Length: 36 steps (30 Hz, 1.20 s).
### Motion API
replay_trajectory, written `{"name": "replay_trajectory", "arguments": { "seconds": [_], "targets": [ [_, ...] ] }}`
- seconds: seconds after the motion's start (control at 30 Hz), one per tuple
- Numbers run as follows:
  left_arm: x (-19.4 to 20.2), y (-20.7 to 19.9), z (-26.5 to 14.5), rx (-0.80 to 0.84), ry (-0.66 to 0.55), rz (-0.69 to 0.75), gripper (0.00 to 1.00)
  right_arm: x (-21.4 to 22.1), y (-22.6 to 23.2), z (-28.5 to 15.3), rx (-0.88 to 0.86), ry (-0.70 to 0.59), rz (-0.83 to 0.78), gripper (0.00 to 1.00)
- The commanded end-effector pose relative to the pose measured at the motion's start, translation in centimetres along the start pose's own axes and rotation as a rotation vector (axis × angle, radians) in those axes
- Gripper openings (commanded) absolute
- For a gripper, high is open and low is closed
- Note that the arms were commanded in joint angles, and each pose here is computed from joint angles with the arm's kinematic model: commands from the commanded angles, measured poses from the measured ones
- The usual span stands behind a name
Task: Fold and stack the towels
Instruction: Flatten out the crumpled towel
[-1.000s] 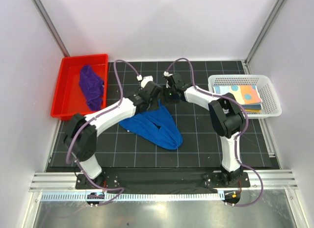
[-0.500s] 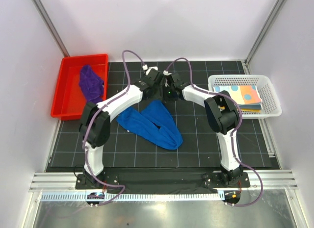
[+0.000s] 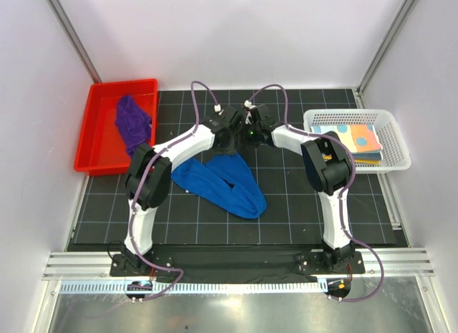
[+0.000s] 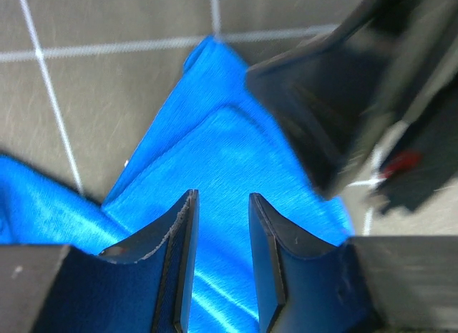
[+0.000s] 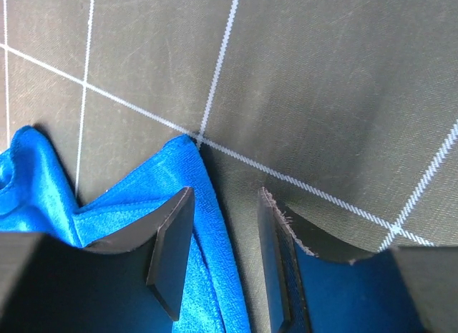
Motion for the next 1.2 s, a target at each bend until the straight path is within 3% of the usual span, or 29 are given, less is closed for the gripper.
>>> {"name": "replay_trajectory", "arguments": {
  "seconds": [0.0,0.33,0.43,0.47,0.53,0.63,1.17],
  "targets": [
    [-0.9,0.7,-3.0,0.002,-0.080,-0.023,0.38,-0.2,1.3,-0.3,-0.070,0.004,-0.033,0.48],
    [-2.0,0.3,-3.8,0.027,-0.113,-0.021,0.37,0.5,2.0,0.7,-0.024,0.031,-0.100,0.48],
    [-1.9,0.2,-3.2,0.023,-0.097,-0.011,0.36,1.0,1.4,1.1,0.048,0.057,-0.108,0.37],
    [-2.2,0.1,-3.2,0.026,-0.102,-0.009,0.36,1.1,1.2,1.2,0.059,0.061,-0.105,0.26],
    [-2.6,0.0,-3.0,0.022,-0.105,0.000,0.36,0.8,0.7,1.2,0.104,0.043,-0.081,0.13],
    [-2.7,-0.3,-2.3,0.024,-0.088,0.021,0.36,0.7,-0.1,1.2,0.143,0.022,-0.031,0.03],
    [-4.9,-2.9,1.5,0.020,-0.018,0.147,0.41,-0.3,-5.4,0.0,0.068,-0.078,0.337,0.01]
  ]
}}
Point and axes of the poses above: each gripper's point midway between its finger pads, its own z axis out along the fingers, its own y axis along the line the jaws close on, x = y × z, the point moved 5 cm from there along -z, back along the fingers, and after that the axes turned 6 degrees about z, right-handed, at the moved point
